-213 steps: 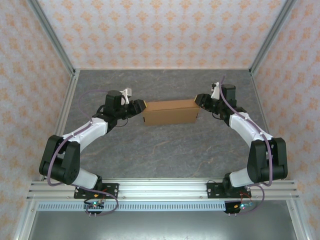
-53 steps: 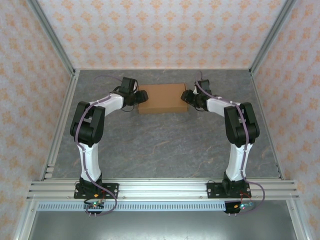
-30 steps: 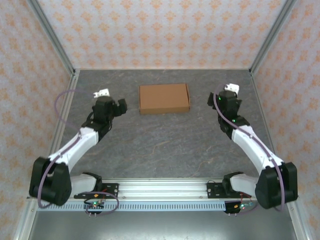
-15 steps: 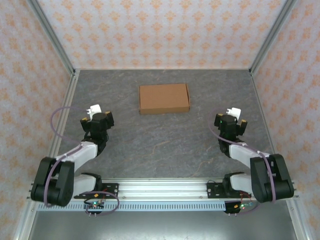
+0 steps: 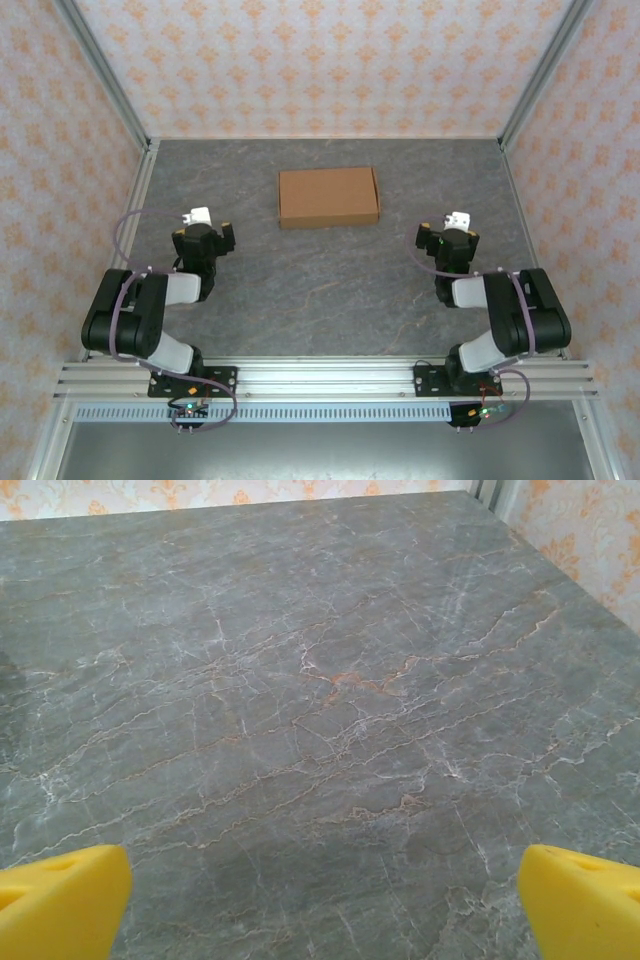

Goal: Fold the paper box

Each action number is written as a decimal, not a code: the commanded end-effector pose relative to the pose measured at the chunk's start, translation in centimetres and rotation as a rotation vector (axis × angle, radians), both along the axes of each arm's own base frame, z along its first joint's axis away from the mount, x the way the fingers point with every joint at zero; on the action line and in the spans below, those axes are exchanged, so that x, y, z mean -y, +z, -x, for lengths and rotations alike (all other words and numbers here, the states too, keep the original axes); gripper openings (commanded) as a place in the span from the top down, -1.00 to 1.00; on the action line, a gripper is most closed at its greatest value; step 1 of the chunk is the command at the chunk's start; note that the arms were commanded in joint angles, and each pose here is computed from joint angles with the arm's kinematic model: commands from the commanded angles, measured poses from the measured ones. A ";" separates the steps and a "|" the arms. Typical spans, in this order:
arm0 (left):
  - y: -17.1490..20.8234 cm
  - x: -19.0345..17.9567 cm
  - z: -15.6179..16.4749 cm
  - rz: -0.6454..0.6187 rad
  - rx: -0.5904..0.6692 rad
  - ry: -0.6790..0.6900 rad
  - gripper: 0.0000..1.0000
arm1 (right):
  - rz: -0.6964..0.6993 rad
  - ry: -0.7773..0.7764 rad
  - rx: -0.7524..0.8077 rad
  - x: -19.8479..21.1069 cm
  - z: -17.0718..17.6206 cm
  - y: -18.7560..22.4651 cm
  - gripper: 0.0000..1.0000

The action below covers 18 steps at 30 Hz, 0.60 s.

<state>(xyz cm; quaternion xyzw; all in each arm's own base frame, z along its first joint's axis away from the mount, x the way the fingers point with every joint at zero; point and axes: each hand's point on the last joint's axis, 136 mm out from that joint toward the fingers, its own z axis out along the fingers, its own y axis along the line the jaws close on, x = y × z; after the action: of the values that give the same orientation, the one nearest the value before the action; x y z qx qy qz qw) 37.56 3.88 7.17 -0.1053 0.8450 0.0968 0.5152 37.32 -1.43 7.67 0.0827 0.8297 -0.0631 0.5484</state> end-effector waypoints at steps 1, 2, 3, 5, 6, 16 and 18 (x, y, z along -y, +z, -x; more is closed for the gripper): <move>2.2 1.6 -1.8 0.012 0.077 -0.115 -1.00 | -0.024 0.042 0.049 -0.6 -1.3 1.6 -0.99; 2.1 1.6 -1.8 0.014 0.063 -0.114 -1.00 | -0.026 0.033 0.056 -0.5 -1.4 1.5 -0.99; 2.2 1.6 -1.8 0.015 0.074 -0.113 -1.00 | -0.028 0.002 0.040 0.0 -1.6 1.4 -0.99; 2.2 1.6 -1.8 0.015 0.071 -0.113 -1.00 | -0.077 -0.028 0.013 1.0 -2.1 1.2 -0.99; 2.2 1.6 -1.8 0.013 0.066 -0.112 -1.00 | -0.087 -0.032 0.004 1.3 -2.1 1.1 -0.99; 2.1 1.5 -1.8 0.012 0.066 -0.109 -1.00 | -0.085 -0.018 0.009 1.1 -2.1 1.1 -0.99; 2.1 1.5 -1.8 0.012 0.066 -0.108 -1.00 | -0.085 -0.018 0.008 1.0 -2.1 1.1 -0.98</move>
<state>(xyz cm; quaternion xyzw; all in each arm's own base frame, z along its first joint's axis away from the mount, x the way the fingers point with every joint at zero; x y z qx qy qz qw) 38.46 2.21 7.71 -0.0681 0.8461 0.0588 0.5254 39.14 -2.74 8.59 0.1116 0.8296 -0.0423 0.5455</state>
